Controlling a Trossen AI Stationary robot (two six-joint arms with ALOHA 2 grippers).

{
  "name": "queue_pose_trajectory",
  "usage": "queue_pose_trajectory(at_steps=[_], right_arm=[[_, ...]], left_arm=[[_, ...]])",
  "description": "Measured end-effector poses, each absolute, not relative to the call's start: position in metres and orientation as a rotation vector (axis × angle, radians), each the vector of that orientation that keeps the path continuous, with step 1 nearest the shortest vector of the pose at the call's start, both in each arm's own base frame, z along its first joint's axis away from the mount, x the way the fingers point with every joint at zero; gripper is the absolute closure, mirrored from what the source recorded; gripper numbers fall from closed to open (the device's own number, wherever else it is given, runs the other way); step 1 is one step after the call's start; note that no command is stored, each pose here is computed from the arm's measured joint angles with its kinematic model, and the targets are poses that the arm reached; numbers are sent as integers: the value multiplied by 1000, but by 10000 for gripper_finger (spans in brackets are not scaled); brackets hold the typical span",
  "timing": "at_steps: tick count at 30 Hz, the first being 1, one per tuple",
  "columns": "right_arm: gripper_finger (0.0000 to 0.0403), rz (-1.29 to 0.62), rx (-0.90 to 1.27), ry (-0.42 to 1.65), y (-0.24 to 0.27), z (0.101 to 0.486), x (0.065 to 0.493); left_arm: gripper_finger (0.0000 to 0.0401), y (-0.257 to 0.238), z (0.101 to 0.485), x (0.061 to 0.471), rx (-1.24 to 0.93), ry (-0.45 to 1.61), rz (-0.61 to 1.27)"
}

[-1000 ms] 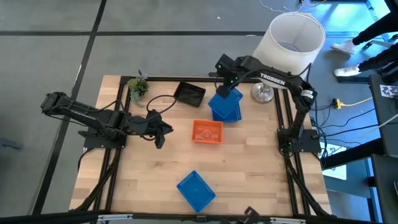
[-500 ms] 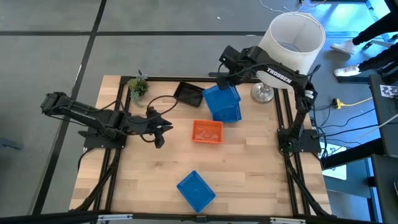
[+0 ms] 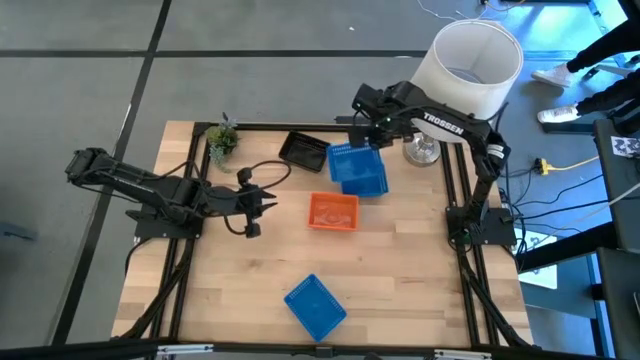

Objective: Stack baskets by color
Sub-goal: Stack the bottom right blue bin on the top blue bin

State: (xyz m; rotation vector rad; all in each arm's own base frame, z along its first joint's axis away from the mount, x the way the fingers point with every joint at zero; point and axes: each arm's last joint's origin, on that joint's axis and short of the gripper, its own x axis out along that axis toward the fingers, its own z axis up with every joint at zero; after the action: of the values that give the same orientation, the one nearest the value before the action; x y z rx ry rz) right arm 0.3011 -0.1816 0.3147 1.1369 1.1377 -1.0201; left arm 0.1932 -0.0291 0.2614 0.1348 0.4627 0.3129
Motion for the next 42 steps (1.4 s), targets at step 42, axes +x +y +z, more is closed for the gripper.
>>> queue_pose_trajectory(at_steps=[42], right_arm=[[403,-949,1238,1184,-202,253,279]], left_arm=[[330,-29,261,193,166,467,310]])
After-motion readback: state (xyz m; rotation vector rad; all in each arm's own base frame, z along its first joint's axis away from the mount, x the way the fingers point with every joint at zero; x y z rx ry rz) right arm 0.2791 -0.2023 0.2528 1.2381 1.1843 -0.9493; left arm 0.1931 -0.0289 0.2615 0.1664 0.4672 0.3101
